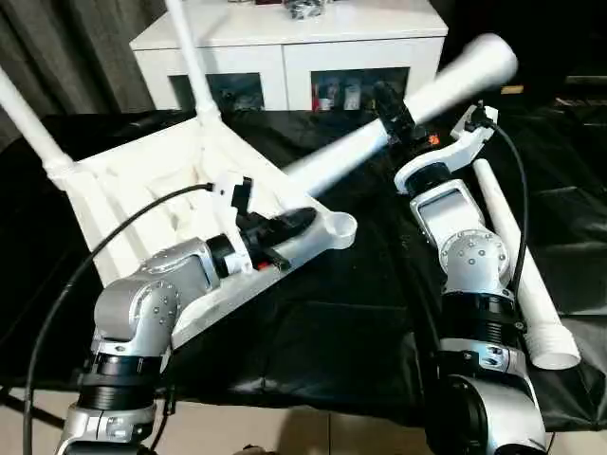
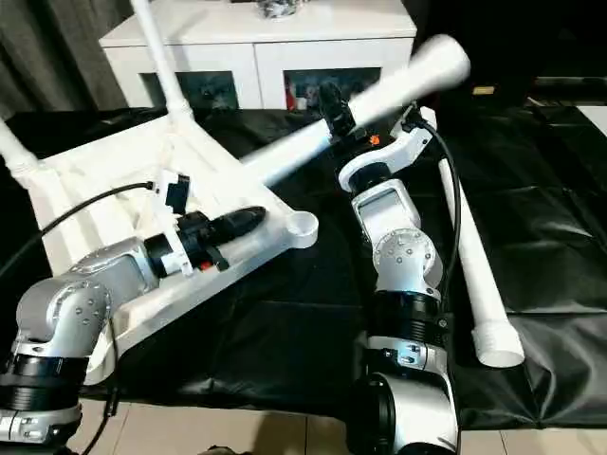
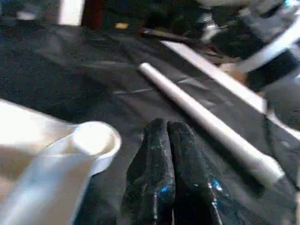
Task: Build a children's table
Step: Insert table leg to table base
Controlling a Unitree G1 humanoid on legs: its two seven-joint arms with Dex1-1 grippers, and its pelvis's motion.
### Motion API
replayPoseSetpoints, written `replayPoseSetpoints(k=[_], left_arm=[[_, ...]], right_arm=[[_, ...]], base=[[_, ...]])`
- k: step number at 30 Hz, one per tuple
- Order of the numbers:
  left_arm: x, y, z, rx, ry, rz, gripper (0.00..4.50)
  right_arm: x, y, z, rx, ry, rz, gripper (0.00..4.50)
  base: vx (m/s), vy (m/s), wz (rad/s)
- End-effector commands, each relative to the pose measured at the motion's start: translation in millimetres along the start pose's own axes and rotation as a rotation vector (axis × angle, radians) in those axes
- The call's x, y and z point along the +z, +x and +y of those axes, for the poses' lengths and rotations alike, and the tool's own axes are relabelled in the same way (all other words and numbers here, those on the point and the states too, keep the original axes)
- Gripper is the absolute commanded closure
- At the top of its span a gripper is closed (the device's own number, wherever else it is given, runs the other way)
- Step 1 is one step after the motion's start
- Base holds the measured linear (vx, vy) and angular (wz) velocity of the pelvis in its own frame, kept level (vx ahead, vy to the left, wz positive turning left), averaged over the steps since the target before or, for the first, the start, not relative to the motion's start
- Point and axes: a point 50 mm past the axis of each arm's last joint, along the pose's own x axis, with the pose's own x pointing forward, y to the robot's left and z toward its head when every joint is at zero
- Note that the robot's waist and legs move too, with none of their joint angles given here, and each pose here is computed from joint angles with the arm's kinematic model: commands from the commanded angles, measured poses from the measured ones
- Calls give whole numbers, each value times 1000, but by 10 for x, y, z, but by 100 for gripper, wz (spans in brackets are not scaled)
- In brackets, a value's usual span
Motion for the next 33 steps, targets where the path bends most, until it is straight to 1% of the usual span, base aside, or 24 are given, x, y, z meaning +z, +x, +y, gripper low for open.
replayPoseSetpoints(k=[1,3,4,5,6,10,11,13,15,16,18,21,22,25,26,27,28,30,31,32,33], left_arm=[[66,-69,71,41,26,-11,450],[67,-86,86,46,27,-10,450],[62,-99,98,51,30,-6,450],[59,-104,101,52,31,-5,450],[55,-106,105,54,32,-5,450],[23,-125,12,-25,48,24,450],[12,-129,-25,-57,47,31,450],[6,-128,-31,-58,46,32,450],[4,-125,-20,-47,45,31,450],[3,-124,-12,-41,45,30,450],[3,-121,-4,-36,45,29,450],[13,-123,3,-37,51,28,450],[15,-124,4,-38,53,28,450],[59,-135,16,-27,81,6,450],[125,-139,12,-29,116,-31,450],[132,-139,12,-29,119,-34,450],[234,-139,-21,-37,187,-58,409],[375,-119,-39,-9,323,-80,409],[398,-109,-43,-7,370,-73,407],[398,-109,-43,-7,370,-73,396],[407,-100,-38,0,400,-64,380]], right_arm=[[-63,10,32,14,-18,28,114],[-65,6,26,12,-20,29,115],[-63,7,22,11,-22,28,133],[-61,7,20,11,-22,27,133],[-59,8,19,11,-22,26,156],[-53,9,12,11,-32,23,169],[-51,10,9,10,-32,23,178],[-58,11,11,12,-31,26,199],[-63,11,14,14,-30,26,214],[-71,9,16,15,-30,28,214],[-80,8,19,17,-31,31,238],[-98,4,23,25,-49,41,268],[-99,4,23,25,-51,41,268],[-94,4,28,33,-80,47,293],[-89,5,30,35,-88,48,293],[-88,5,30,35,-89,48,295],[-76,6,30,37,-98,48,296],[-61,9,31,40,-105,47,297],[-59,10,34,43,-106,48,297],[-59,10,34,43,-106,48,297],[-59,12,37,46,-107,50,297]], base=[[0,0,0],[0,0,0],[0,0,0],[0,0,0],[0,0,0],[0,0,0],[0,0,0],[0,0,0],[0,0,0],[0,0,0],[0,0,0],[0,0,0],[0,0,0],[0,0,0],[0,0,0],[0,0,0],[0,0,0],[0,0,0],[0,0,0],[0,0,0],[0,0,0]])
